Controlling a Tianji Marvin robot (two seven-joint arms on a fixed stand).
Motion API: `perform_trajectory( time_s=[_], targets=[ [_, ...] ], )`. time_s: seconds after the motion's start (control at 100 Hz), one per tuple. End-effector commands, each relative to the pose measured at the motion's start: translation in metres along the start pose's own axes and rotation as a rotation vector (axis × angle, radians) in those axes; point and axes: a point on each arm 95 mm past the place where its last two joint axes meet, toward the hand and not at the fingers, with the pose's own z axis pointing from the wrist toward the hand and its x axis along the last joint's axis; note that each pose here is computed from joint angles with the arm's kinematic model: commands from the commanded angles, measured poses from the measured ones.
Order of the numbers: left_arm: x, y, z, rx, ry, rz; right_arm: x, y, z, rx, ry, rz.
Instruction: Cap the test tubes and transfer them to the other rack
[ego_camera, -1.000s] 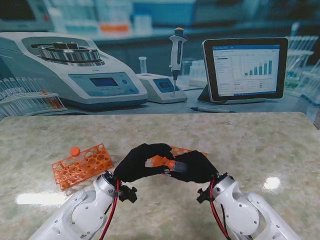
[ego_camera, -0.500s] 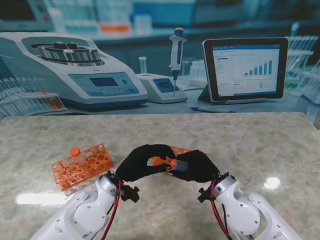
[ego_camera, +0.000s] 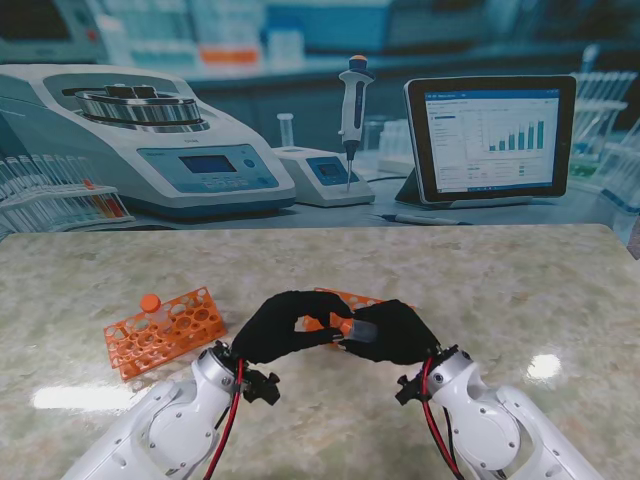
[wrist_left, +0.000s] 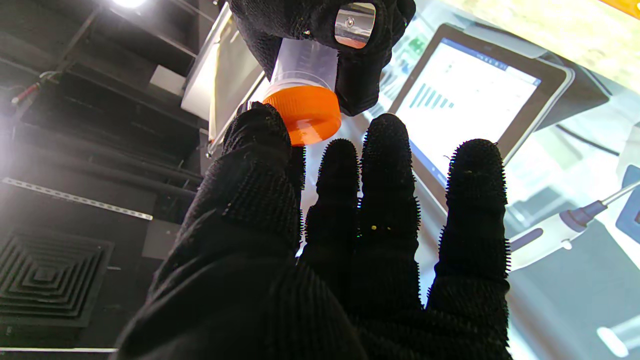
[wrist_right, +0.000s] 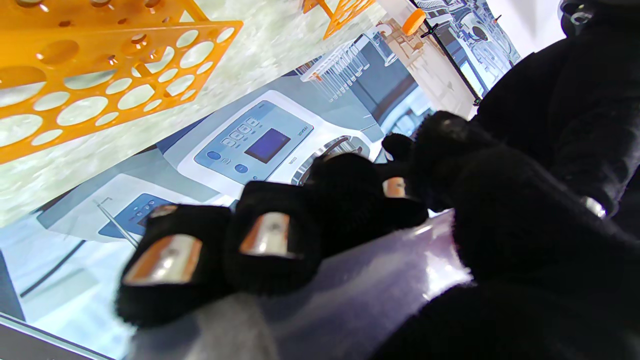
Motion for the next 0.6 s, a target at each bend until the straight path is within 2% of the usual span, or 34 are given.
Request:
perform_trajectory(
  time_s=[0.0,0.59],
  targets=[
    [-0.0024,0.008,-0.0041,-0.02,-0.013,-0.01,0.0058,0.0014,0.0032,-0.015,0.015,0.008],
    [0.0013,0.0107,-0.0054,-0.01,0.001,-0.019,0.0029,0.003,0.0058,-0.03,0.004,0.006]
  ],
)
